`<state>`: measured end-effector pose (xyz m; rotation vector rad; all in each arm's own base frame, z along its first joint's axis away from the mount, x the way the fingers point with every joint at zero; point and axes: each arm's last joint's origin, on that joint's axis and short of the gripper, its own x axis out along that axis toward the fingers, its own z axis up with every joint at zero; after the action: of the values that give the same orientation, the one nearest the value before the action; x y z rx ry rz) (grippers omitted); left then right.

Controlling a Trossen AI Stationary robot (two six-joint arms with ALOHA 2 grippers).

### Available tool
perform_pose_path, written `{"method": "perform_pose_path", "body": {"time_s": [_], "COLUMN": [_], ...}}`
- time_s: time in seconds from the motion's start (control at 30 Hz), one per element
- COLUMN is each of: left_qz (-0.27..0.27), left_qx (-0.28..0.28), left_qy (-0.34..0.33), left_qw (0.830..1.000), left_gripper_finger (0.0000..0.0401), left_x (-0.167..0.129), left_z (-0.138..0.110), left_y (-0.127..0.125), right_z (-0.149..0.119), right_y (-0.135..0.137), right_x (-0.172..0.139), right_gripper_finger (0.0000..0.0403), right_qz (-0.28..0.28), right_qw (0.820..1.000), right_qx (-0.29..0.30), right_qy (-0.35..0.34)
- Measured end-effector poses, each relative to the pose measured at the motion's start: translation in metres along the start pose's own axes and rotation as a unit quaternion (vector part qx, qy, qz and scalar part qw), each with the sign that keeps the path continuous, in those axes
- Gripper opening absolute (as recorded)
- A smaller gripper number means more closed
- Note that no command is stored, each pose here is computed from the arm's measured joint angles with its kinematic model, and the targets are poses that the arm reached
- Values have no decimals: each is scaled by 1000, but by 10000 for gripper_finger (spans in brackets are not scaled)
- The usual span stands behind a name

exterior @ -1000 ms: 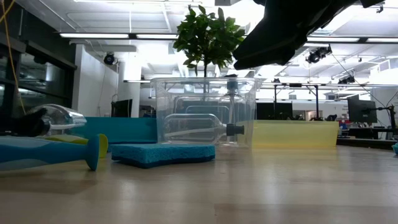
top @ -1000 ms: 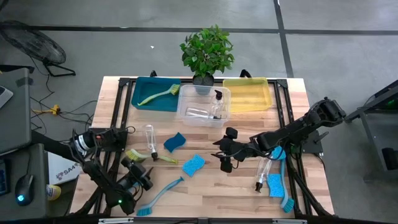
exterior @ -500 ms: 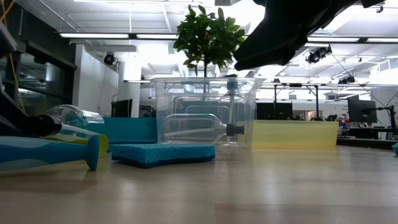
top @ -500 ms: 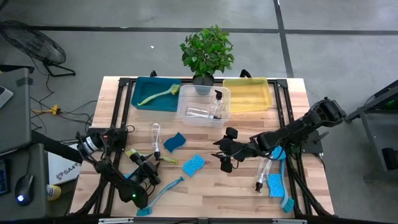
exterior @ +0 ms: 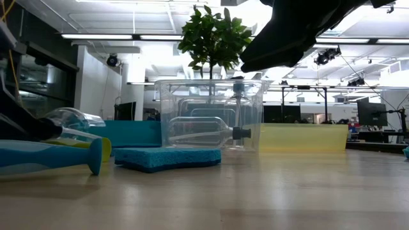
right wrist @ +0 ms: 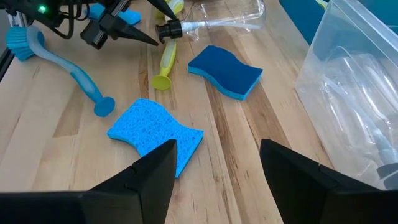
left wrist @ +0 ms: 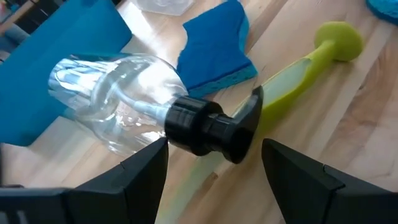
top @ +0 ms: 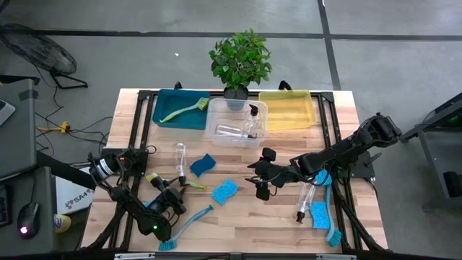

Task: Pick & Place Kitchen Sink Supplies
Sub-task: Put the transparent soap dispenser into the transparent bin

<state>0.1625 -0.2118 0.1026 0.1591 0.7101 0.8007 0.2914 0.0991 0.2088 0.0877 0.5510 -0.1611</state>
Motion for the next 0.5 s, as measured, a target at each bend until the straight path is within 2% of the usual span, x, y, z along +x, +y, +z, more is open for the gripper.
{"method": "perform_pose_path", "body": {"time_s": [0.17, 0.37, 0.5], "left_qz": [8, 2, 6], "left_qx": [56, 177, 205], "left_qy": [0, -1, 3], "left_qw": [998, 984, 979], "left_gripper_finger": [252, 252, 252], "left_x": [-2, -5, -5], "left_z": [3, 6, 6], "left_y": [1, -2, -1], "right_z": [0, 0, 0], "right_y": [0, 0, 0], "right_x": [0, 0, 0], "right_gripper_finger": [224, 224, 224], "right_qz": [0, -1, -1], "right_qw": [1000, 1000, 1000], "right_qx": [0, 0, 0], "right_qy": [0, 0, 0]}}
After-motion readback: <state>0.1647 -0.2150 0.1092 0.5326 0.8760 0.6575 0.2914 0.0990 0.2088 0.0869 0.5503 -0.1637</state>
